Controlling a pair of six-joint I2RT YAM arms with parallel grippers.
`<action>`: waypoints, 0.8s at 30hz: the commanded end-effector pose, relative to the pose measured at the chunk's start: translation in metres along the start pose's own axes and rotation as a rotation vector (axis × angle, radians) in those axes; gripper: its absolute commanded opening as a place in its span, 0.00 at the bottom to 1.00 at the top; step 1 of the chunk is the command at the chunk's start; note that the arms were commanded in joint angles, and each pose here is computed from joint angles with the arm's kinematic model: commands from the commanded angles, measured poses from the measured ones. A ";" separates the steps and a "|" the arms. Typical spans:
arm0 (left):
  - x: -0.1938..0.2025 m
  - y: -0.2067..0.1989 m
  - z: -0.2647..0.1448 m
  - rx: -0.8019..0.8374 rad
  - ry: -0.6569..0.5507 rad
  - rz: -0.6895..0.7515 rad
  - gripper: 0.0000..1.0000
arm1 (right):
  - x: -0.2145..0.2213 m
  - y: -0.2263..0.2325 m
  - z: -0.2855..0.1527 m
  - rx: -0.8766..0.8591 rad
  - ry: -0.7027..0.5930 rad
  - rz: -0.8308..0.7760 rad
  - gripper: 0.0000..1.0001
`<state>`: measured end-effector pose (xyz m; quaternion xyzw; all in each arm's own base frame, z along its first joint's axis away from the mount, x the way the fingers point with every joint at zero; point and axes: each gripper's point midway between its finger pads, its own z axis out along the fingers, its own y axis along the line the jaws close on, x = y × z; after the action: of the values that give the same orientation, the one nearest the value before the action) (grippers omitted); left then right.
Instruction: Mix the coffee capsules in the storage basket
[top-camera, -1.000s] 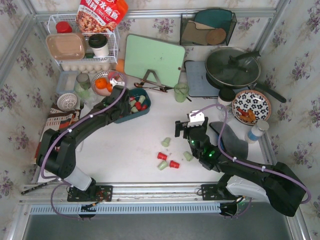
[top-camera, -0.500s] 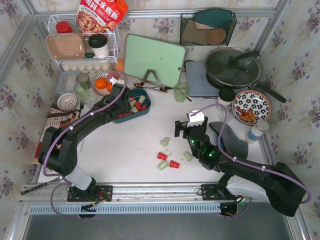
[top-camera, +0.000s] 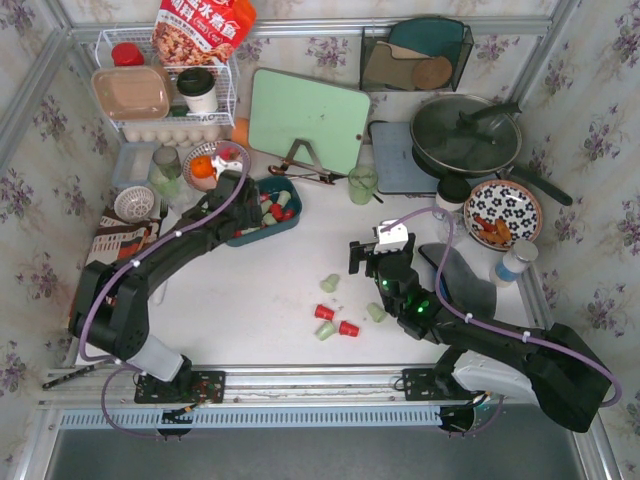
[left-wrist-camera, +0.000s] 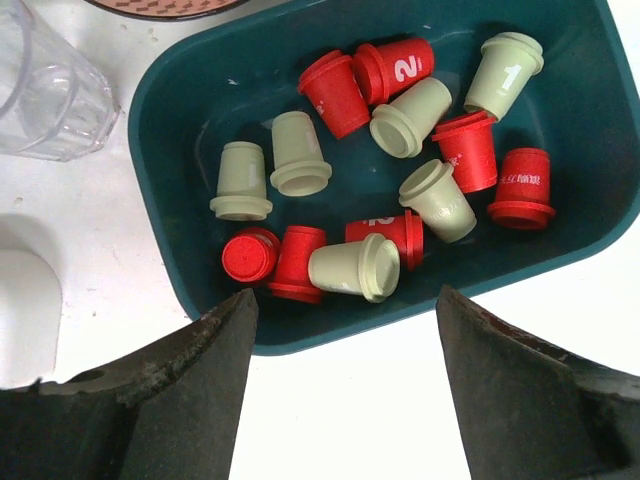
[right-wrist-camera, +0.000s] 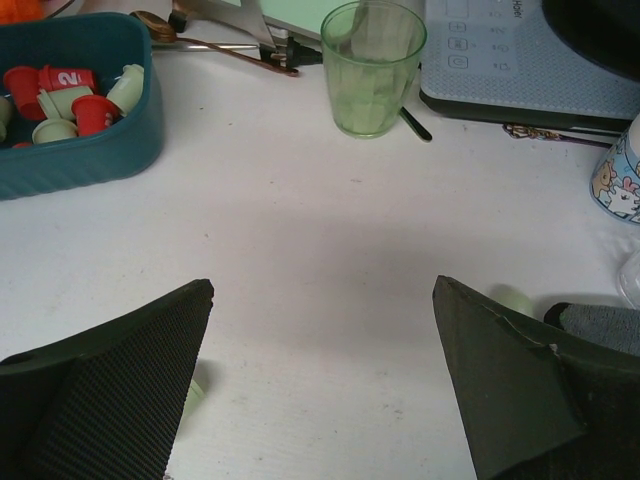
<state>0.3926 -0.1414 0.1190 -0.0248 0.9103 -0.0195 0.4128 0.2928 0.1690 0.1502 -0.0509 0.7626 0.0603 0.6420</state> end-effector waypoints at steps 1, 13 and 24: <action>-0.016 0.000 -0.008 0.010 -0.073 -0.019 0.75 | -0.010 0.000 0.001 0.010 -0.028 0.018 1.00; -0.001 0.022 -0.073 0.078 -0.194 -0.091 0.78 | -0.029 -0.053 -0.014 0.232 -0.151 -0.054 1.00; 0.036 0.064 -0.111 0.053 -0.330 -0.077 0.79 | 0.021 -0.170 -0.031 0.547 -0.192 0.086 0.92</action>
<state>0.2881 -0.0902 0.1603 -0.0640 0.8409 -0.0782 0.5316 0.2815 0.0175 0.1339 0.0804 0.7024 -0.1476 0.6917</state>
